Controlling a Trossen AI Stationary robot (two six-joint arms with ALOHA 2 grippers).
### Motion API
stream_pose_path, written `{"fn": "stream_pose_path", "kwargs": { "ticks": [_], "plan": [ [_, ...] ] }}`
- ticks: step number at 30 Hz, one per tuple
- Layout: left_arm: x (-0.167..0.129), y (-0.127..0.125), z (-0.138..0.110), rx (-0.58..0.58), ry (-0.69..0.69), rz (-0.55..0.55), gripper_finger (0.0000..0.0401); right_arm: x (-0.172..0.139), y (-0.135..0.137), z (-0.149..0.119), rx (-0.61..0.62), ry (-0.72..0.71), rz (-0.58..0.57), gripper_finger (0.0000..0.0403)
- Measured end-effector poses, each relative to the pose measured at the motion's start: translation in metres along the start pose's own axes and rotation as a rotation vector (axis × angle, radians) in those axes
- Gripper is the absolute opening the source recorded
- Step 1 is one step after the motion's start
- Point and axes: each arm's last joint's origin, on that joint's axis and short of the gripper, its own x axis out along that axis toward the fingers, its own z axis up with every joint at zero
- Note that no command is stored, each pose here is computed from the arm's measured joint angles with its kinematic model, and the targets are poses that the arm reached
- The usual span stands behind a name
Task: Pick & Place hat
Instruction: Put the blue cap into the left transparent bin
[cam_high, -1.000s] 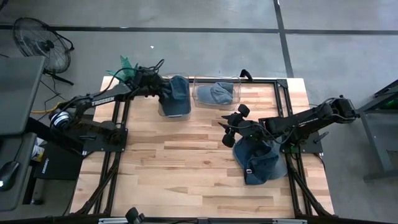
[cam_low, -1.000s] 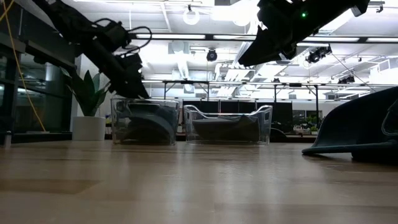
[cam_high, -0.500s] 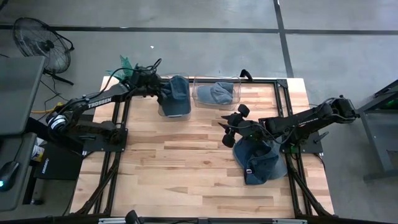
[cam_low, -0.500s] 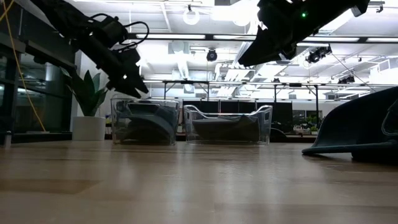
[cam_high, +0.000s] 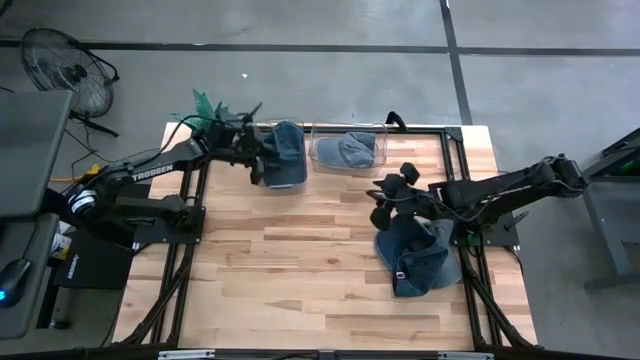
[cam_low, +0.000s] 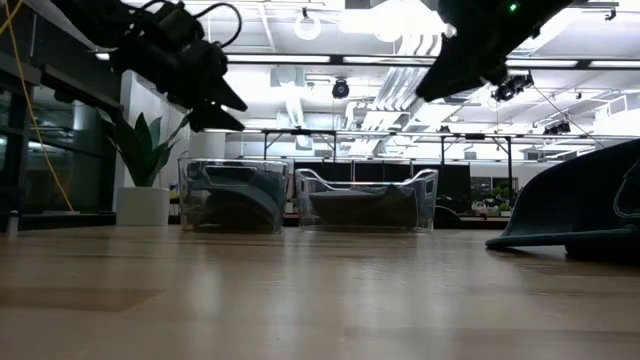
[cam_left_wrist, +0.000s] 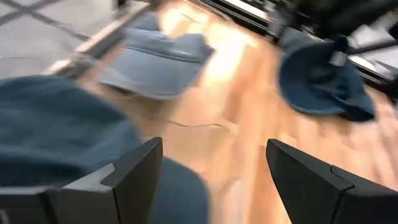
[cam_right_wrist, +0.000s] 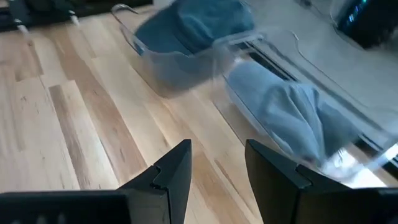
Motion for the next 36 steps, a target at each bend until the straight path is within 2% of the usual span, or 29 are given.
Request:
{"fn": "stream_pose_path", "kwargs": {
  "ticks": [5,12,21,27,36],
  "plan": [
    [0.011,-0.026,0.000,0.043,0.008,-0.087,0.0285,-0.015,-0.006,0.009,0.058,0.127,-0.014,0.0145],
    [0.020,-0.060,-0.001,0.124,-0.015,-0.140,0.0285,-0.038,-0.017,0.018,0.154,0.382,-0.019,0.0145],
    [0.026,-0.097,0.000,0.198,-0.085,-0.218,0.0285,-0.050,-0.023,0.000,0.262,0.753,-0.017,0.0145],
    [0.037,-0.107,-0.003,0.220,-0.096,-0.236,0.0284,-0.048,-0.020,-0.007,0.314,0.896,-0.018,0.0145],
    [0.054,-0.106,-0.016,0.212,-0.064,-0.238,0.0284,-0.041,-0.019,-0.016,0.282,1.020,-0.128,0.0145]
  ]
}}
